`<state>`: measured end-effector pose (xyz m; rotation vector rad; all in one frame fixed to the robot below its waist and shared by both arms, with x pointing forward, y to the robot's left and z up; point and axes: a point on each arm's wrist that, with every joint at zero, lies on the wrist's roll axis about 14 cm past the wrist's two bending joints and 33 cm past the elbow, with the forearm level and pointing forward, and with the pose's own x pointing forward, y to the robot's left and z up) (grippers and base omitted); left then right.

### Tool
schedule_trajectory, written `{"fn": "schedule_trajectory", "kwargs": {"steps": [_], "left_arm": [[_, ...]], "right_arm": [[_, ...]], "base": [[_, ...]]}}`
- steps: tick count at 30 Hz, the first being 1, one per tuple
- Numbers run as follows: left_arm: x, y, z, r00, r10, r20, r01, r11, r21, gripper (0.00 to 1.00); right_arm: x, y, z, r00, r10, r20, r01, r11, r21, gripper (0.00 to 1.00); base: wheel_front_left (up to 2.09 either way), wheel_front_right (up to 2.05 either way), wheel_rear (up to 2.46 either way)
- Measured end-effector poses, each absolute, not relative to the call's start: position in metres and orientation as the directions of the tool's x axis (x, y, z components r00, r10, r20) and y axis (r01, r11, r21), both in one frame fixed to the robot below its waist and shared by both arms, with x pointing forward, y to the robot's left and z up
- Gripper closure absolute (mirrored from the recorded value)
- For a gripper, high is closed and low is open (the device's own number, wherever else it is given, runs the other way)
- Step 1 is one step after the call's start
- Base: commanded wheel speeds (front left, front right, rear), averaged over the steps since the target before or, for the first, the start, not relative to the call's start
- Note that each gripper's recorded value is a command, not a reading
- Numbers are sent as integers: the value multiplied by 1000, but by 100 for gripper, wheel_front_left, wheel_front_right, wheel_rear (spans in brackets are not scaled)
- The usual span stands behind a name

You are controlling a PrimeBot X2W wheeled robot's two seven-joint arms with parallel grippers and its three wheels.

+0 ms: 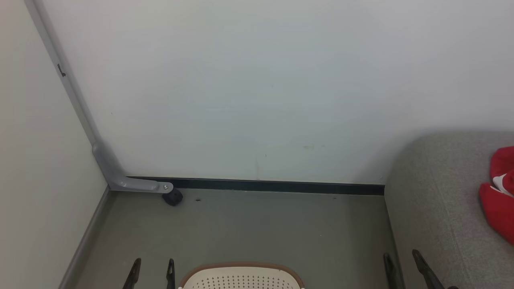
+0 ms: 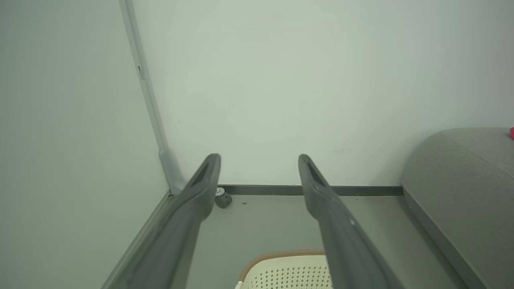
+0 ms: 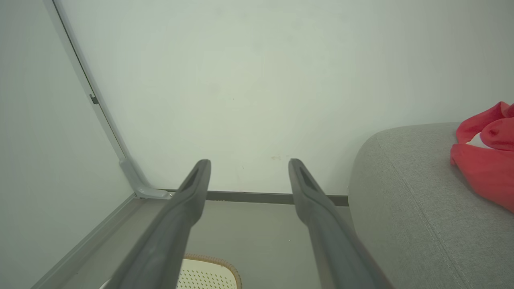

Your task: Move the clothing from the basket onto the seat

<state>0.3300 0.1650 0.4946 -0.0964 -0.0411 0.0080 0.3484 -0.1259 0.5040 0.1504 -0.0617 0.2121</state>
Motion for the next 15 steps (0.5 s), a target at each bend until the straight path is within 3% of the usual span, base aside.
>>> {"fn": "schedule_trajectory", "kwargs": {"steps": [15], "left_arm": [[327,164,486,1000,-11,16,13,991,-135,0]], "right_arm": [[350,-128,500,978,198,63,-205,969,141,0]], "base": [[0,0,0]]}}
